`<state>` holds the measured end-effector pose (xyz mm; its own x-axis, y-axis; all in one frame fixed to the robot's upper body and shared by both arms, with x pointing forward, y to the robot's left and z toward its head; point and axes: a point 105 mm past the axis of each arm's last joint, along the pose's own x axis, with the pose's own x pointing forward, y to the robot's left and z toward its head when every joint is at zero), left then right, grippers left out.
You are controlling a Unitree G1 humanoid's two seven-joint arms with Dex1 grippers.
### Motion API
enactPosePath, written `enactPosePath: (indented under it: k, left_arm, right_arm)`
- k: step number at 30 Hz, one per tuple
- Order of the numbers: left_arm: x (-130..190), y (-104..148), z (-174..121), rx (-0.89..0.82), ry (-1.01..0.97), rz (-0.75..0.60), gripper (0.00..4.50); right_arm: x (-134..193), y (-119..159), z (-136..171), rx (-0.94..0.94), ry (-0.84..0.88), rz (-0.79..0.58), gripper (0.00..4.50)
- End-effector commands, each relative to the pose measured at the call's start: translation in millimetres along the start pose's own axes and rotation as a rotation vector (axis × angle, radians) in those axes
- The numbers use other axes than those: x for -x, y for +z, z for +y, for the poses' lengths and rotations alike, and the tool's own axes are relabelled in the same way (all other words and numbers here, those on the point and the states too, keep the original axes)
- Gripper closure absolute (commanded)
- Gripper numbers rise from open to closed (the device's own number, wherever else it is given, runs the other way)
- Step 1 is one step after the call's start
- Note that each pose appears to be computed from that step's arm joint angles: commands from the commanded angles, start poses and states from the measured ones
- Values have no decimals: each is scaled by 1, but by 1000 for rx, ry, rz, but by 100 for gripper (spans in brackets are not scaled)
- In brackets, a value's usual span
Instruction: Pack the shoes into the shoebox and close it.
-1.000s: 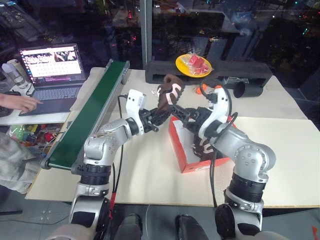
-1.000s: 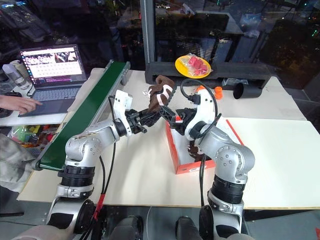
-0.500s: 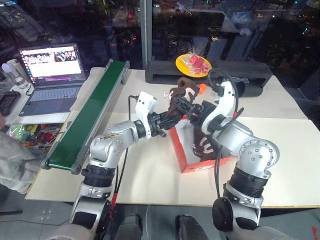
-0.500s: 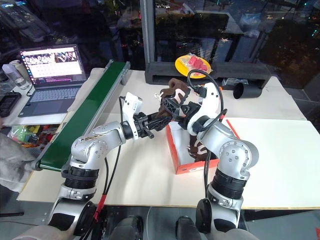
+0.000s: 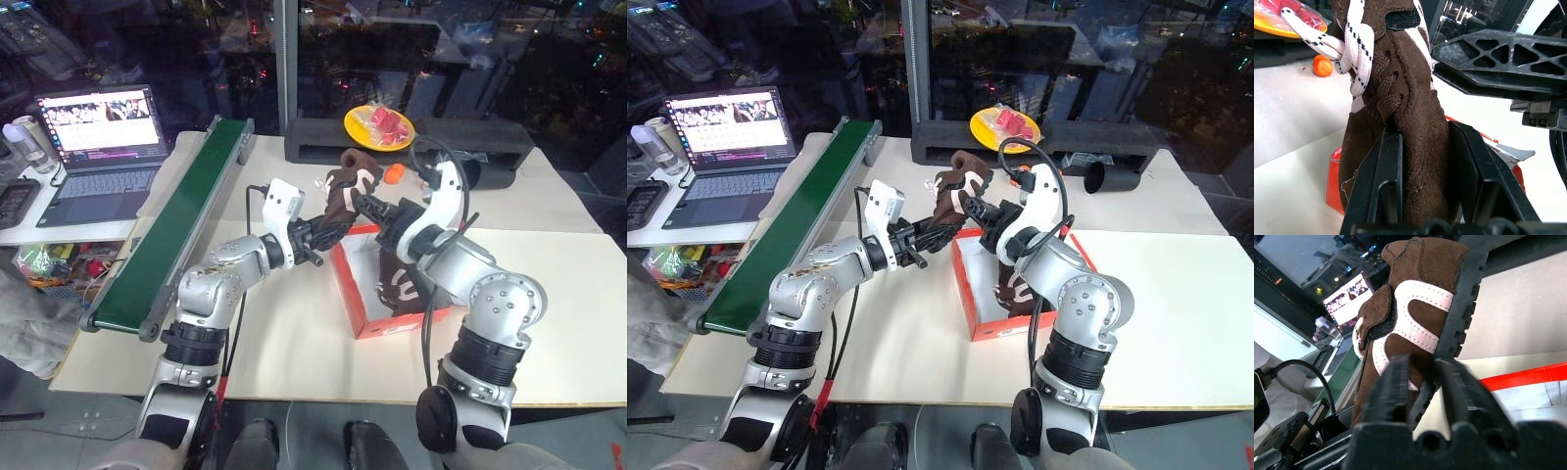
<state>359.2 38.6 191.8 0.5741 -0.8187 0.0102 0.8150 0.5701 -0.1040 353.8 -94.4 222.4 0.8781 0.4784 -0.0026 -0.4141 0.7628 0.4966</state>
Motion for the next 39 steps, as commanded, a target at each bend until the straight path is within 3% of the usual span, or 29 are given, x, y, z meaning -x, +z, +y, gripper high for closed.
enactPosePath:
  k: [1,15,18,24,39]
  left_arm:
    - [-1,18,-10,-67,-38,-55,343]
    - [-2,16,-11,-72,-40,-49,343]
    - [-2,16,-10,-68,-36,-48,343]
    - [-1,15,-8,-73,-26,-40,343]
    - [-3,16,-14,-94,-52,-36,343]
  right_arm:
    - [1,12,13,-2,58,-54,443]
    - [0,18,10,-49,34,-77,443]
    - [2,20,8,-73,37,-95,369]
    - [7,23,-4,-62,-15,-82,162]
    - [6,4,-4,-159,-2,-13,162]
